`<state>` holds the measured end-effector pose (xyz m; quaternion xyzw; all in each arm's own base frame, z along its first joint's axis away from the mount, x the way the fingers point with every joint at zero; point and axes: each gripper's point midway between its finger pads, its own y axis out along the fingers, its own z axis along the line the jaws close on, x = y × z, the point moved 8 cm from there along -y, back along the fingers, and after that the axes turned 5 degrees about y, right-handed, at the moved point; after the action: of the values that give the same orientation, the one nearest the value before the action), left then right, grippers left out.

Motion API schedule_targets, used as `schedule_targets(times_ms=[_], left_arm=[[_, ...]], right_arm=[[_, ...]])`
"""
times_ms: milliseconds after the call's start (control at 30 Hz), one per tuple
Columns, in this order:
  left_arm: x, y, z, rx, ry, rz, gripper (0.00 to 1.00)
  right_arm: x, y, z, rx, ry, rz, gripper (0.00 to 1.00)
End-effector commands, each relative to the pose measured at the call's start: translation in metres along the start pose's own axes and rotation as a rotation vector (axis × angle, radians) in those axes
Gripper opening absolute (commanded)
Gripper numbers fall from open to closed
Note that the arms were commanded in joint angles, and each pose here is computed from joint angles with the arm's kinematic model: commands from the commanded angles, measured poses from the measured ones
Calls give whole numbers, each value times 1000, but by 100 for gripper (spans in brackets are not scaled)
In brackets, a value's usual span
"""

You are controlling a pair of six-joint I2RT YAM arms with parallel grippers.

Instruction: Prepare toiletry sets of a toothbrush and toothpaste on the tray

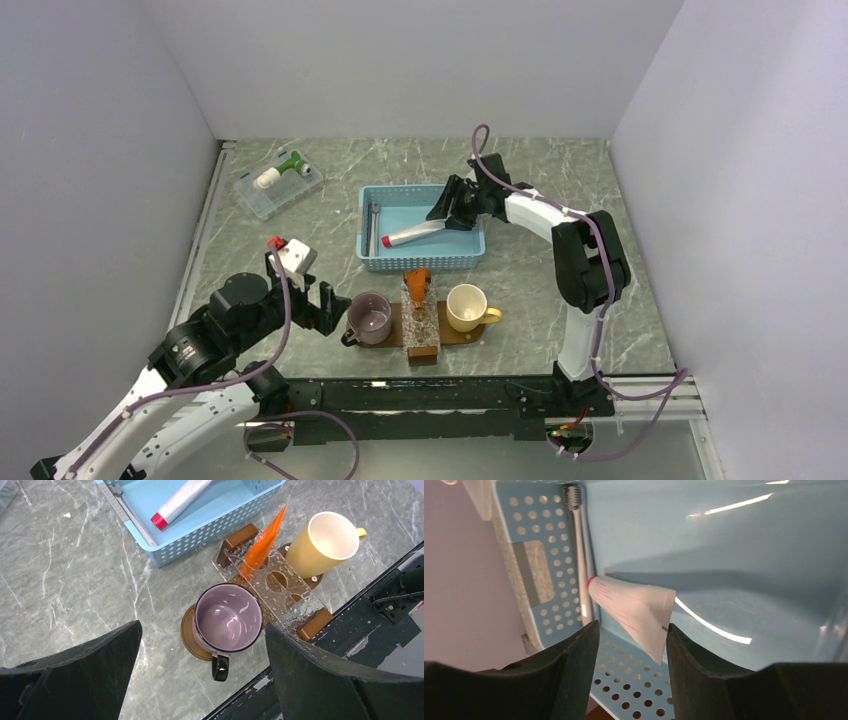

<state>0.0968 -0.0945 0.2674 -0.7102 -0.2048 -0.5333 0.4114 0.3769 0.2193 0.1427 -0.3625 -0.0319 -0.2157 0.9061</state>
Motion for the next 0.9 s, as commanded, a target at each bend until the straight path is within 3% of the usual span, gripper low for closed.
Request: schedule_targets(times_ms=[0,233,433,633,867], left_arm=[[5,6,0,11,0,-8,99],[19,14,-1,51,-37,22,99],[51,29,-5,95,-66,64,99],[73,62,-10,155,-118,155,99],[94,115,-14,182,-118,242,99]], right_arm=[[16,-32,20,-51,-100,-117,55],[24,-72,29,-173,-188,-246,57],[14,-114,43,-155,-261,-327,58],[-2,-150,37,-210,-328,-388,59],[-38,-198,33,-151,-368,-453,59]])
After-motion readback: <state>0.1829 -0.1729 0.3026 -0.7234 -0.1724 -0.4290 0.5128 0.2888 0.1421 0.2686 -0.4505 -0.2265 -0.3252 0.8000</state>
